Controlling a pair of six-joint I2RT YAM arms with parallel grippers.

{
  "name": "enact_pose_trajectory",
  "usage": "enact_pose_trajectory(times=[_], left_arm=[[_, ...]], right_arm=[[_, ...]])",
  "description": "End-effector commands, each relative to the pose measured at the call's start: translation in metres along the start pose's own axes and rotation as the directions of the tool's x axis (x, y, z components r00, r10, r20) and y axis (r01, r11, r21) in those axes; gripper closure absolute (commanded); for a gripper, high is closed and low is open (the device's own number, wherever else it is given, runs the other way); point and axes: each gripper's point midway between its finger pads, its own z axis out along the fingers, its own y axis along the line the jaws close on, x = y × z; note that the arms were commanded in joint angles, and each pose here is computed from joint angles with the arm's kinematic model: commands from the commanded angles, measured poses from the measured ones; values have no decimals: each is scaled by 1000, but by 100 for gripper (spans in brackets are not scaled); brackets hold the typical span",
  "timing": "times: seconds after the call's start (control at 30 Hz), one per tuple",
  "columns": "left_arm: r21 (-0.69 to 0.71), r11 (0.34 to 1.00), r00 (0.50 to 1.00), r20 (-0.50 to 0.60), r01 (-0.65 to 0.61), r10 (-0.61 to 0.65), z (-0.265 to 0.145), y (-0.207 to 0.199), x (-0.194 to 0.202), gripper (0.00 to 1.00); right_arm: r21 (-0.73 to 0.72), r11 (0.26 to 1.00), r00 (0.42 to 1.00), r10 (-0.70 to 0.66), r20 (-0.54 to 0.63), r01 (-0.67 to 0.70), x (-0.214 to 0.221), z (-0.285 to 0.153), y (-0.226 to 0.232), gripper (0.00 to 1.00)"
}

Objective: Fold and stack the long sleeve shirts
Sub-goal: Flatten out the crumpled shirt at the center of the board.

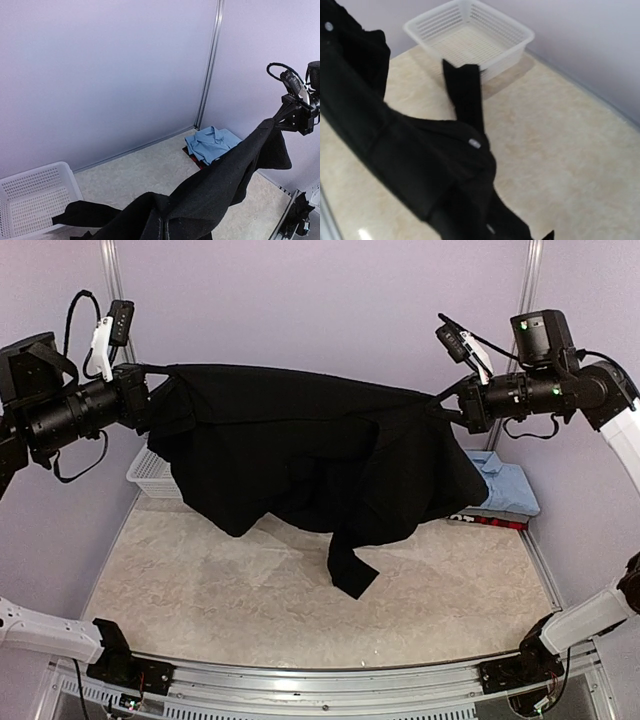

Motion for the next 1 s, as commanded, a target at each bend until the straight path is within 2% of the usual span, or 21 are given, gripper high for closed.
enact_pose_trajectory(times=[0.0,0.13,0.27,0.37,0.5,0.7,0.83,0.97], left_arm=[[-14,1000,996,-85,23,-24,-12,3,19,100],[-39,999,973,-233,-8,-1,5,6,63,100],[-81,994,911,-410,-79,39,35,17,127,100],[-77,995,867,-497,-62,16,62,28,172,100],[-113,994,816,-574,1,-66,90,59,230,100],[-225,974,692,-699,31,-183,128,96,323,100],[-250,967,664,-716,45,-216,150,100,352,100],[-249,968,655,-724,45,-217,157,99,364,100]], right_arm=[[2,997,995,75,-63,-74,33,-11,5,100],[20,994,985,107,-138,-105,66,5,0,100],[74,988,961,152,-232,-138,107,32,-14,100],[131,978,929,199,-311,-165,142,59,-28,100],[193,966,891,236,-387,-172,181,89,-46,100],[267,949,836,281,-471,-169,225,126,-69,100],[286,945,817,289,-499,-159,243,145,-80,100],[259,951,807,283,-518,-167,257,152,-75,100]])
